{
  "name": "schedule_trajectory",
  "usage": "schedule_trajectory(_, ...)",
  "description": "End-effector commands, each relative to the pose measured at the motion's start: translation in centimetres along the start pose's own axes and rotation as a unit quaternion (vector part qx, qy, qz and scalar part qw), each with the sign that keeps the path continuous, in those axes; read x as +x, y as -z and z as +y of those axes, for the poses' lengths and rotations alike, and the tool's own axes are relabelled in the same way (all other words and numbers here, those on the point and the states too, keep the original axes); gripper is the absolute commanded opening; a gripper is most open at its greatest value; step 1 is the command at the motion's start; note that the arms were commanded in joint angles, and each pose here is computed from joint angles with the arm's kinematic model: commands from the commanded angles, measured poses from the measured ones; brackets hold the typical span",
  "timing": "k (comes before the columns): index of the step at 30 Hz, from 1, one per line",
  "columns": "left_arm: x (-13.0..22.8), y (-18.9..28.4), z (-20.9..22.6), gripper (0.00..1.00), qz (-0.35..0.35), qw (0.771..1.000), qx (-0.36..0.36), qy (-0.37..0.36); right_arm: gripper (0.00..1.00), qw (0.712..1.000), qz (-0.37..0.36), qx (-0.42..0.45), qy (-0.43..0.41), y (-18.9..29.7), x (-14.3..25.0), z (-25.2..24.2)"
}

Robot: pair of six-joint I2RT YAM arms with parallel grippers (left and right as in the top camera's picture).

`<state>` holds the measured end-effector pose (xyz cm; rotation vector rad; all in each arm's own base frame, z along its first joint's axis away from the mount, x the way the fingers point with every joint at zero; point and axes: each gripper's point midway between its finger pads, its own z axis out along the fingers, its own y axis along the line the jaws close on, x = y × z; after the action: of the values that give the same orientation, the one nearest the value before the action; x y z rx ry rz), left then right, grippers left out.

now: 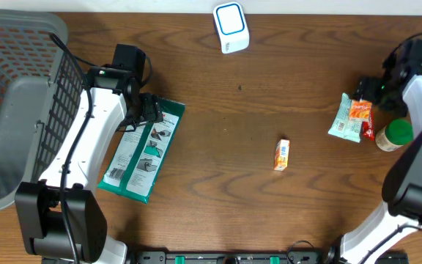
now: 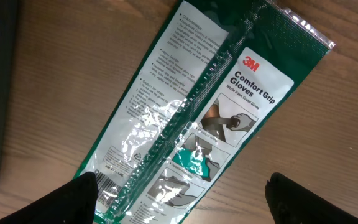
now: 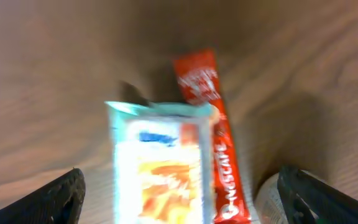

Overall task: Scan the item barcode
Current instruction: 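Move the right gripper left over the second orange Kleenex pack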

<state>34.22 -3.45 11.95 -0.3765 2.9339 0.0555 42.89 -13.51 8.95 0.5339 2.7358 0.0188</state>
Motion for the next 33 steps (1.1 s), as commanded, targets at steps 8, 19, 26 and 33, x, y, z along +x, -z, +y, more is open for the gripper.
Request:
schedule_trajectory(8, -0.4, 0.5, 0.1, 0.87, -0.007, 1.000, -0.002, 0.001, 0.91, 0.974, -0.036, -0.220, 0.045, 12.3, 1.4, 10.3)
schedule_trajectory(19, -0.4, 0.5, 0.1, 0.87, -0.007, 1.000, -0.002, 0.001, 0.97, 0.963, 0.096, -0.238, 0.082, 10.1, 9.7, 16.4)
schedule_trajectory(26, -0.4, 0.5, 0.1, 0.87, -0.007, 1.000, -0.002, 0.001, 0.92, 0.964, 0.175, -0.155, 0.124, 5.7, 17.6, 17.6)
schedule_trajectory(33, -0.4, 0.5, 0.1, 0.87, -0.007, 1.000, -0.002, 0.001, 0.66, 0.972, 0.181, -0.051, 0.145, 1.6, 23.1, 16.7)
